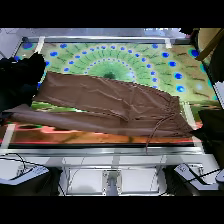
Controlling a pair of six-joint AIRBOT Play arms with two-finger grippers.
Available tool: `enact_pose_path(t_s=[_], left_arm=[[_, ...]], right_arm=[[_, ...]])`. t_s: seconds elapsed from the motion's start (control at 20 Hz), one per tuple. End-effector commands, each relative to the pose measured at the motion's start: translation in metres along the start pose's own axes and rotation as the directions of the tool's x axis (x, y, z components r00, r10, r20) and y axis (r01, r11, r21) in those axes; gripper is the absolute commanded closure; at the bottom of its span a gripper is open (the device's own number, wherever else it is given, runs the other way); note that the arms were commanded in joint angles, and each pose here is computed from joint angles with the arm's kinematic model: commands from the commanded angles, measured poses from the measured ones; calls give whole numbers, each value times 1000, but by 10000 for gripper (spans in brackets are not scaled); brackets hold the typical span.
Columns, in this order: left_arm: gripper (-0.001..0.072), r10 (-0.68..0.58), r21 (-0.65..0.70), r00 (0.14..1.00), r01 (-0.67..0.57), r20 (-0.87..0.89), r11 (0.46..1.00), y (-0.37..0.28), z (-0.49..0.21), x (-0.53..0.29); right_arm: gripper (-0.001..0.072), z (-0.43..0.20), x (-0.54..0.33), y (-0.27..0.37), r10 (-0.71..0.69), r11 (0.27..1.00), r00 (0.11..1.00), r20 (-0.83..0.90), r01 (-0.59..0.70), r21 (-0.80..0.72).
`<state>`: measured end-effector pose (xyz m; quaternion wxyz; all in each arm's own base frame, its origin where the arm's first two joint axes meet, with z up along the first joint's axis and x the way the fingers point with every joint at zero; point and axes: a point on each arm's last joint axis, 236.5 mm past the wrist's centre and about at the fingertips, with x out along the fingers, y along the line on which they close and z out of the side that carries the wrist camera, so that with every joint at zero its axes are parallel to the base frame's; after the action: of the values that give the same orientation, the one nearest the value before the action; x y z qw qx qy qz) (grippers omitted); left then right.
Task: Fold the clothes and pants, and hang the long-sleeved shirts on hangers.
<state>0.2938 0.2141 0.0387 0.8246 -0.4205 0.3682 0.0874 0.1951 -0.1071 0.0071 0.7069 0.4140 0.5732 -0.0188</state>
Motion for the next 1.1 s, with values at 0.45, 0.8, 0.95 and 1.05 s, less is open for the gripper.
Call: enact_pose_path(t_s=[0.45,0.8,0.95,1.05], left_arm=[[701,178,446,979,-203,97,872,-135,67,40],[701,315,419,948,-268,-48,868,-145,64,182],[701,306,339,951,-277,-34,899,-149,85,204],[701,290,332,957,-267,-22,905,-153,96,216]], right_arm=[[671,48,-54,39,-120,993,972,202,119,16],[671,118,-2,39,-130,988,955,267,101,117],[671,143,11,26,-144,978,940,309,86,192],[671,158,15,18,-153,969,926,344,73,235]])
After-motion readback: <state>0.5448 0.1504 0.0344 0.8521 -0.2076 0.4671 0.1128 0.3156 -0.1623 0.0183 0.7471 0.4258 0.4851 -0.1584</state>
